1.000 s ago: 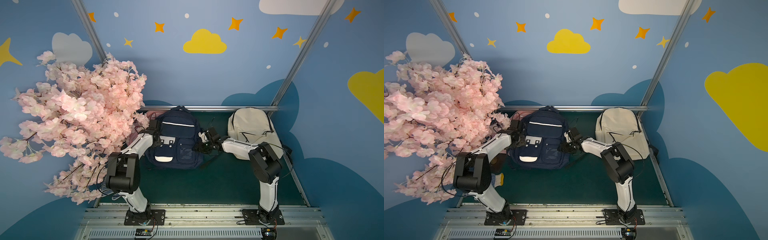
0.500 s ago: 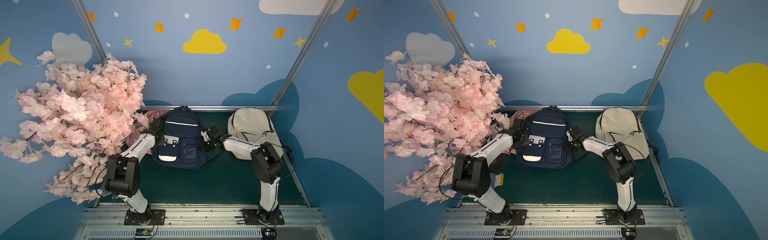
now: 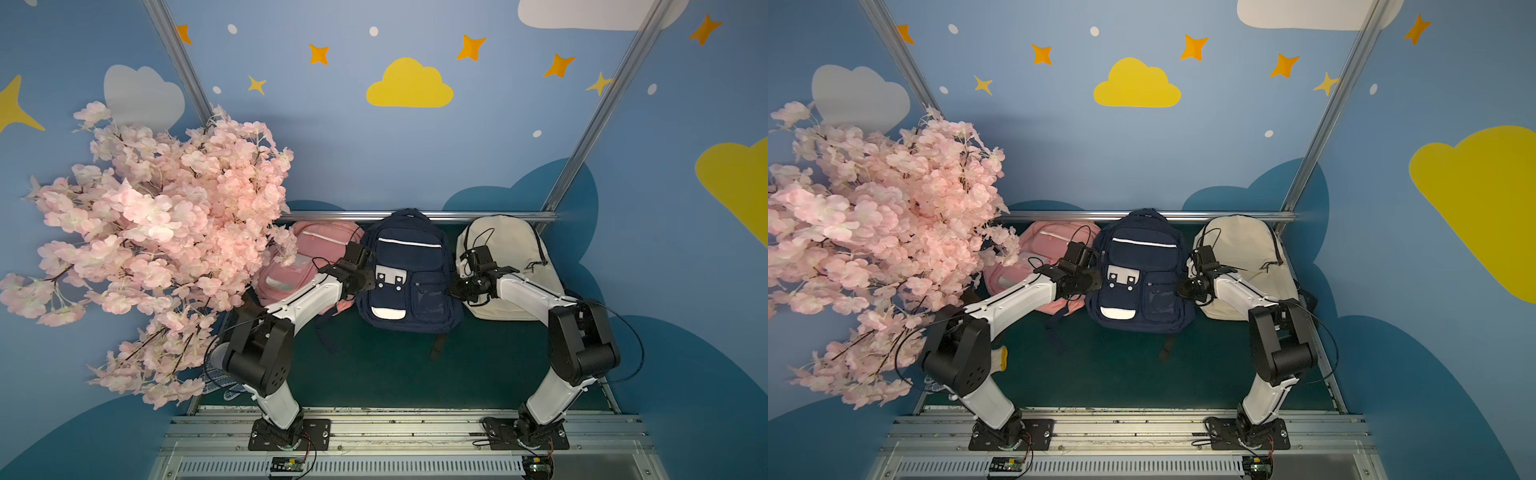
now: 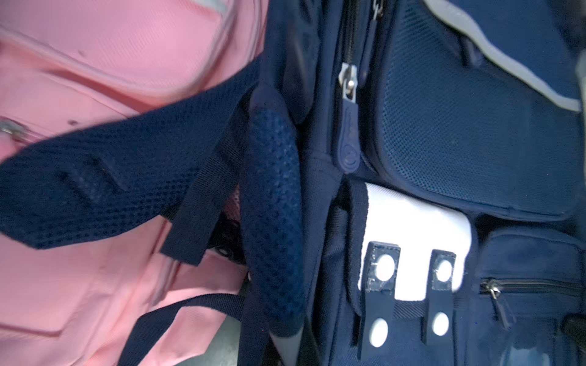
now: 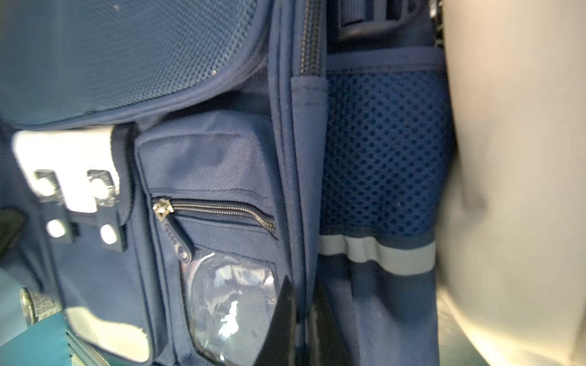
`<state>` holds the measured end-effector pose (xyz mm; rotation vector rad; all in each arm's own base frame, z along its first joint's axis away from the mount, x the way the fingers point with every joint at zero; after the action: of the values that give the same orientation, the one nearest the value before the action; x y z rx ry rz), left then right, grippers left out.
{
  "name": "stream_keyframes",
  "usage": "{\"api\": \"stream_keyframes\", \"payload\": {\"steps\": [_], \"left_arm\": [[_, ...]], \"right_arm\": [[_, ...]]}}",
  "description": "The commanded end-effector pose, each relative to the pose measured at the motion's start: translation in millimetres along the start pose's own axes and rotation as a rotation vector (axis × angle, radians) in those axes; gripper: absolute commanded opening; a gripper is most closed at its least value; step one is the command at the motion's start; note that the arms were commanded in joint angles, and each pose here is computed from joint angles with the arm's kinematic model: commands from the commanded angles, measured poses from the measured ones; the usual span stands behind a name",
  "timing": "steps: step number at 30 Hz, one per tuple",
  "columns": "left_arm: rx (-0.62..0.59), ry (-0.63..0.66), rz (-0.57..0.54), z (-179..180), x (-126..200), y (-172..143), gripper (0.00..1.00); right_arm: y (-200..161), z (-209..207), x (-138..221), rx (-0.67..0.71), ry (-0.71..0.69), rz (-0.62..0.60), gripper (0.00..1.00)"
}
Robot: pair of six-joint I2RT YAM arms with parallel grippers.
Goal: Zip up the backpack
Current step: Place the backpack at the center of the board.
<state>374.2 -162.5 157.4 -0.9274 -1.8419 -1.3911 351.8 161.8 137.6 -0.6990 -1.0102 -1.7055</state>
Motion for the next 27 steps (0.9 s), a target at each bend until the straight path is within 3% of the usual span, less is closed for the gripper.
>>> {"api": "stream_keyframes", "payload": {"steps": [1, 4, 6, 7, 8, 12, 18, 21, 25, 27], "left_arm": [[0.023, -0.053, -0.003, -11.4, -4.2, 9.8, 0.36], [0.041, 0.043, -0.031, 2.0, 9.1, 10.8, 0.71], [0.029, 0.108, -0.067, 12.9, 26.6, 14.7, 0.84], [0.017, 0.116, -0.083, 16.8, 34.6, 16.7, 0.87], [0.008, 0.124, -0.101, 22.3, 43.4, 17.4, 1.00], [-0.013, 0.176, -0.237, 53.3, 77.4, 14.2, 1.00], [-0.051, 0.259, -0.589, 110.4, 106.1, -11.1, 1.00], [-0.023, 0.302, -0.626, 144.1, 110.8, -23.6, 1.00], [-0.207, 0.315, -0.730, 151.7, 92.5, -42.1, 1.00], [-0.225, 0.325, -0.774, 162.5, 80.7, -50.1, 1.00]], "right_arm": [[14.6, 11.1, 6.4, 0.041, 0.058, -0.075, 0.21], [14.7, 13.1, 29.1, 0.051, 0.032, -0.139, 0.68], [16.9, 16.3, 52.8, 0.074, 0.028, -0.191, 0.83], [17.6, 16.9, 63.9, 0.082, 0.026, -0.210, 0.84], [18.6, 17.3, 77.5, 0.094, 0.022, -0.236, 0.84], [18.7, -1.1, 124.7, 0.047, -0.128, -0.424, 0.86], [11.7, -35.4, 162.1, 0.181, -0.301, -0.748, 0.87], [5.9, -53.6, 162.4, 0.261, -0.418, -0.846, 0.88], [-5.6, -88.6, 132.6, 0.332, -0.578, -0.884, 0.89], [-9.5, -104.4, 115.1, 0.334, -0.649, -0.884, 0.91]]}}
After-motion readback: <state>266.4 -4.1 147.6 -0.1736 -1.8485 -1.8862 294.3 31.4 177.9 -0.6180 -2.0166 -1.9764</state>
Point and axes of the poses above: each gripper's point midway between its finger pads, its own x axis back along the fingers, its own z axis along the line the jaws close on, y = z × x, the point moved 7 cm from there along x, back along the fingers
